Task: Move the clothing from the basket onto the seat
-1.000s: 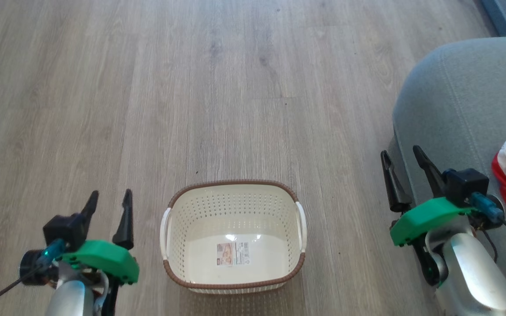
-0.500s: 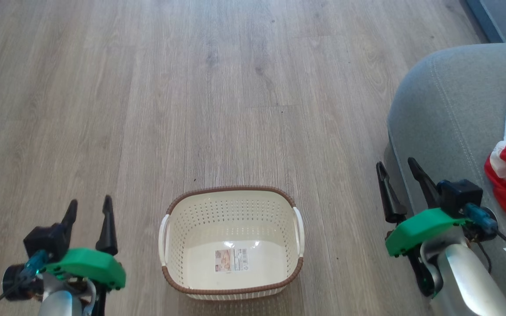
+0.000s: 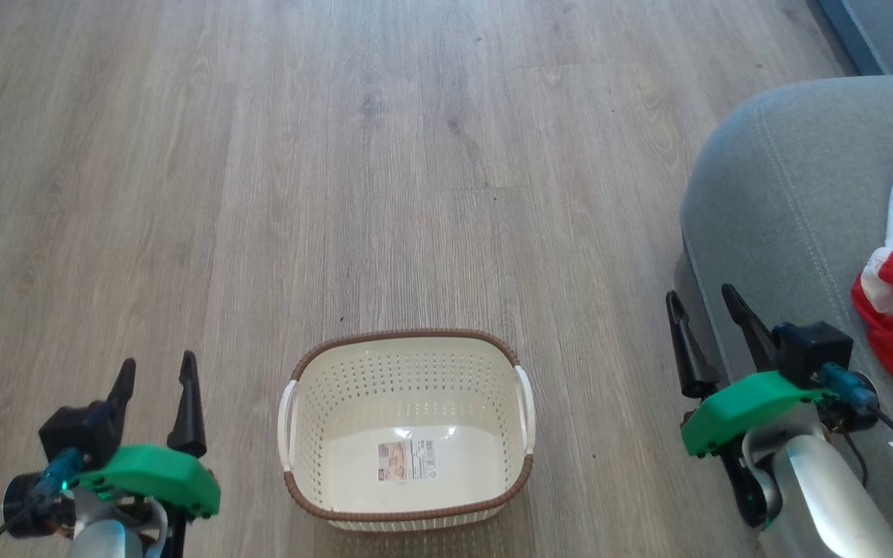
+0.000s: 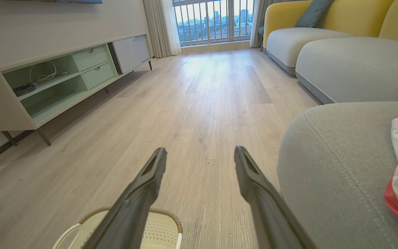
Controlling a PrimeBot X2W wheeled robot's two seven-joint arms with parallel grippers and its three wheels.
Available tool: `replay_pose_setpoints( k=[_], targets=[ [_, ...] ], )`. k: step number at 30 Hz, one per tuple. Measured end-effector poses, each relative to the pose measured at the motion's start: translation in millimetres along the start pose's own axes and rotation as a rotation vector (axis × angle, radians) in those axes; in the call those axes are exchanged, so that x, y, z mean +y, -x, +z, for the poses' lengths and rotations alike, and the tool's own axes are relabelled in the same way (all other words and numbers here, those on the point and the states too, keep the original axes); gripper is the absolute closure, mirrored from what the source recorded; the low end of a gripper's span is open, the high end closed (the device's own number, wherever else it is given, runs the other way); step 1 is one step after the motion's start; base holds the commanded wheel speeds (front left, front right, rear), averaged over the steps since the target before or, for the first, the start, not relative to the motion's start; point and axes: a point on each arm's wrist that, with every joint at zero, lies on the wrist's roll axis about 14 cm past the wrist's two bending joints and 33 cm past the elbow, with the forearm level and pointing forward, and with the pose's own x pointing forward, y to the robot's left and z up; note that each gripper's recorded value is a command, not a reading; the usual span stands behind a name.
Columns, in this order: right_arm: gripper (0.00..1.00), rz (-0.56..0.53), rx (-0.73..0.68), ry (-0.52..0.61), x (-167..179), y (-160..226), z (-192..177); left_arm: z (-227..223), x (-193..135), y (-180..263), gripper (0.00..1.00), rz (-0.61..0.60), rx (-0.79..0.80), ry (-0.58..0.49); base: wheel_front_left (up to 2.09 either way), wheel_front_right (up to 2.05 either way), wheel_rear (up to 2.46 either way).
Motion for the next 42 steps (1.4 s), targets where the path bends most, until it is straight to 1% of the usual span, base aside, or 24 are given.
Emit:
replay_pose_setpoints(
  k=[2, 3, 5, 9, 11, 42],
  targets=[
    [0.0, -0.001, 0.0, -0.001, 0, 0, 0, 1, -1, 0, 0.0, -0.003, -0.002, 0.0, 0.0, 0.0, 0.0],
    [1.0, -0.002, -0.001, -0.001, 0, 1, 0, 1, -2, -1, 1.0, -0.006, -0.003, 0.0, 0.0, 0.0, 0.0],
    [1.0, -0.007, 0.026, -0.004, -2, 4, -9, -7, -2, 2, 1.0, -0.003, 0.023, 0.003, 0.0, 0.0, 0.0],
    [1.0, -0.036, 0.144, -0.018, -8, 26, -48, -42, 2, 21, 1.0, 0.012, 0.131, 0.013, 0.0, 0.0, 0.0],
    [1.0, -0.05, 0.181, -0.04, -11, 35, -59, -52, 4, 28, 1.0, 0.024, 0.167, 0.031, 0.0, 0.0, 0.0],
    [1.0, -0.151, 0.123, -0.391, -23, 26, -41, -43, 9, 23, 1.0, 0.104, 0.153, 0.391, 0.0, 0.0, 0.0]
  ],
)
